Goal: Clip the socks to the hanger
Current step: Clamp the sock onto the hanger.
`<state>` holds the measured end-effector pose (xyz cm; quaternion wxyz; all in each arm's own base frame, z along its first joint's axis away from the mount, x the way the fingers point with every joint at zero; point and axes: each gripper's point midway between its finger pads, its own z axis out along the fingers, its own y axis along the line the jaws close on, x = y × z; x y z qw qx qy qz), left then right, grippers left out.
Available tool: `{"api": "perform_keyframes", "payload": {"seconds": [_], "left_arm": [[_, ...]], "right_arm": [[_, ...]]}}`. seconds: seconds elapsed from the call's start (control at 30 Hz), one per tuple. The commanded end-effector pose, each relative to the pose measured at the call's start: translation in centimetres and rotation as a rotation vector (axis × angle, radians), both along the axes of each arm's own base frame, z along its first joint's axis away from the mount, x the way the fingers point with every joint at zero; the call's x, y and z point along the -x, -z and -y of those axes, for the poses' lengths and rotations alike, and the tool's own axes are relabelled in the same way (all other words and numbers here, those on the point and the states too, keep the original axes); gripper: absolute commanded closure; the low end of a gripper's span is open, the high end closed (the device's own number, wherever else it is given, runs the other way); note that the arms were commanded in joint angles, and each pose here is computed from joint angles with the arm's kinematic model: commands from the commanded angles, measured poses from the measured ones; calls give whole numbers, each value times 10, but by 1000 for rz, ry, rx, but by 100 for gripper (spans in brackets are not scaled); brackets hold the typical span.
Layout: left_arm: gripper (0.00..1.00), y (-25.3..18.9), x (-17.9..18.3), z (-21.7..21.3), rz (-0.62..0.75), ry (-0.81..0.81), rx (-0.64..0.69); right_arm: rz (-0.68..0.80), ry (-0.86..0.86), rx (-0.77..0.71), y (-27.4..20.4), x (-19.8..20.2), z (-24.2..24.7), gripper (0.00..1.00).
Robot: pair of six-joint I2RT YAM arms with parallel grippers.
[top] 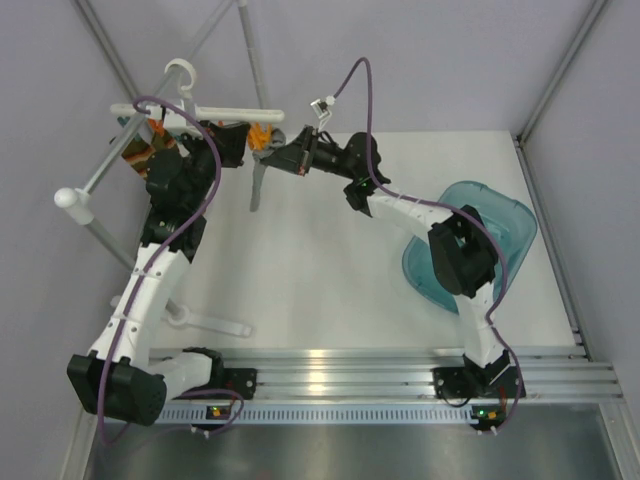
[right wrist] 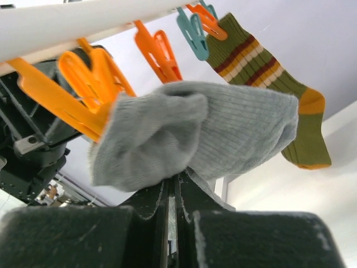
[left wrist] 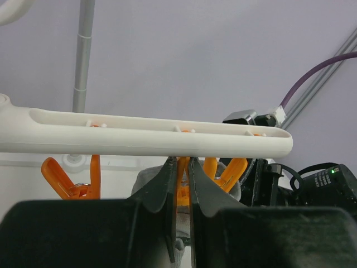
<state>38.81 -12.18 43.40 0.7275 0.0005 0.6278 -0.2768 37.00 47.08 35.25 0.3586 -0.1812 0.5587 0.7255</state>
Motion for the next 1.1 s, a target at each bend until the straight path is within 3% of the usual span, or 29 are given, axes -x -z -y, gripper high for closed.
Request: {"api": "perform_keyframes", "payload": {"seconds": [0.0, 1.07], "left_arm": [[100, -5, 6, 11, -16, 65, 9], [100, 7, -1, 14, -53, 72, -37]], "right_arm": [[-25, 4, -15, -6, 5, 2, 100], [17, -38, -143, -58, 15, 9, 100]]}}
